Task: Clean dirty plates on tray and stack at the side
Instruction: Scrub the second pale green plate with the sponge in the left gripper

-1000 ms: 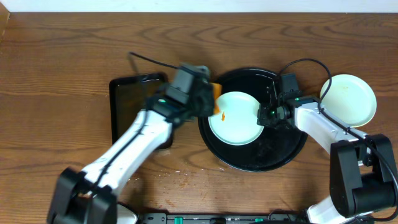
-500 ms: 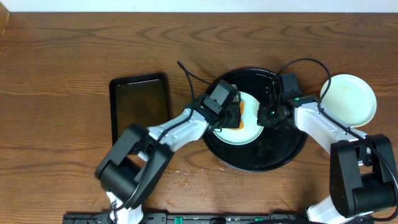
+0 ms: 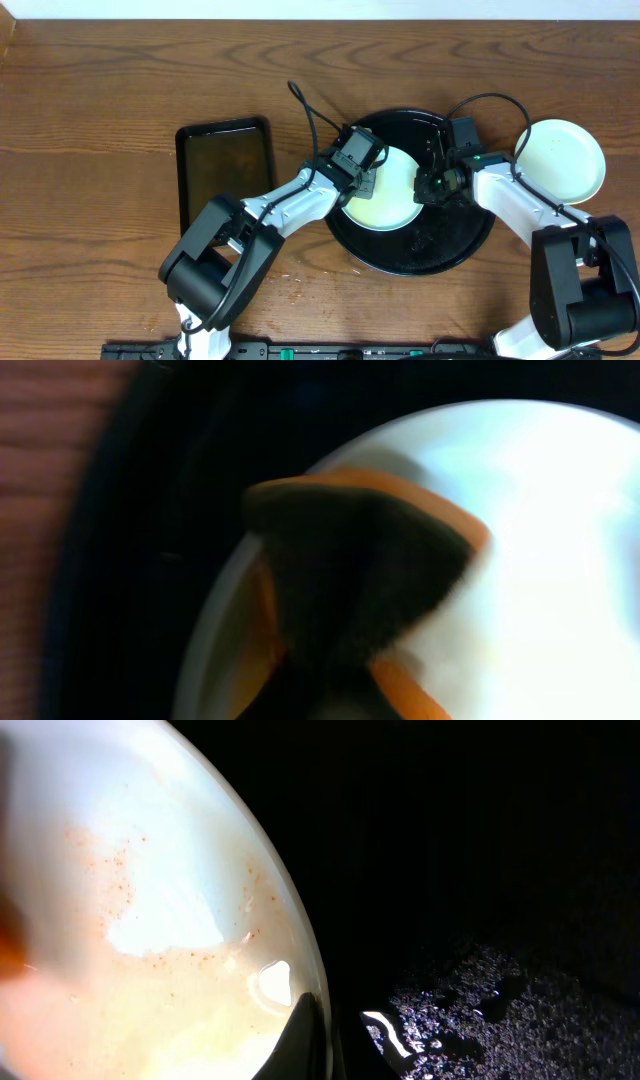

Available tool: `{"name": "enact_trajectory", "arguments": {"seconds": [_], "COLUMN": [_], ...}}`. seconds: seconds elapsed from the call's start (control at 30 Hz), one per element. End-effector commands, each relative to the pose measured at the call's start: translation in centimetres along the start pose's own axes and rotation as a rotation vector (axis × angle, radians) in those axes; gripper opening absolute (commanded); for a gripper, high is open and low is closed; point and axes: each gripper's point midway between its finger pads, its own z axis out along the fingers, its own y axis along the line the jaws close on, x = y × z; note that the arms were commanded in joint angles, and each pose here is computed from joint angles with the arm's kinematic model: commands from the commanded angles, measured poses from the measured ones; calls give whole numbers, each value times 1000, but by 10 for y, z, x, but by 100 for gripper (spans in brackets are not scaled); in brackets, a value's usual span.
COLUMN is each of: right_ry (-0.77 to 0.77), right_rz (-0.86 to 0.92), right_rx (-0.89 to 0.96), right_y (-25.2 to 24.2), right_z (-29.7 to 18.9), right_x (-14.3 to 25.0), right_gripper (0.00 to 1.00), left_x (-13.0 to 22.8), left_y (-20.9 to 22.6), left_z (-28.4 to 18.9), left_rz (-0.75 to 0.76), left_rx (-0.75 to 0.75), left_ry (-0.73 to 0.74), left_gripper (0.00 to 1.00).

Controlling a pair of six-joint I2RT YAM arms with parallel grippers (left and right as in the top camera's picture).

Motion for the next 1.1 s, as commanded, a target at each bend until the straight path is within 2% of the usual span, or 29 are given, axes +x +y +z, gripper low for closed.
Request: {"name": "enact_trajectory", "arguments": {"seconds": [0.0, 0.2, 0.5, 0.63, 0.77, 0.8, 0.9, 0.97, 1.07], "right_ry": [33, 30, 28, 30, 47, 49, 48, 47, 47], "right_rz": [3, 26, 24, -16, -91, -98, -98, -98, -98], "right_rx": [176, 177, 179, 172, 137, 136, 136, 136, 136], "right_y": [-37, -37, -38, -36, -31, -31, -31, -31, -31], "right_z": [8, 8, 7, 8, 8, 8, 9, 9, 9], "right_x": [14, 14, 14, 13, 15, 16, 16, 15, 15], "right_gripper": [1, 1, 1, 1, 1, 1, 1, 1, 1], "left_x": [-11, -37, -66, -66, -57, -50, -34, -16, 11], "left_y": [45, 51, 48, 51, 81, 108, 154, 183, 207], "left_z": [-1, -27, -66, -97, -131, -148, -164, -162, -147], "left_rz": [143, 211, 193, 77, -96, -179, -292, -388, -453], "left_rx": [-289, -456, -483, -400, -331, -329, -360, -358, -311], "left_ry": [-61, -121, -121, -90, -17, 32, 110, 185, 267], "left_gripper": [7, 7, 7, 7, 7, 8, 7, 8, 8]}}
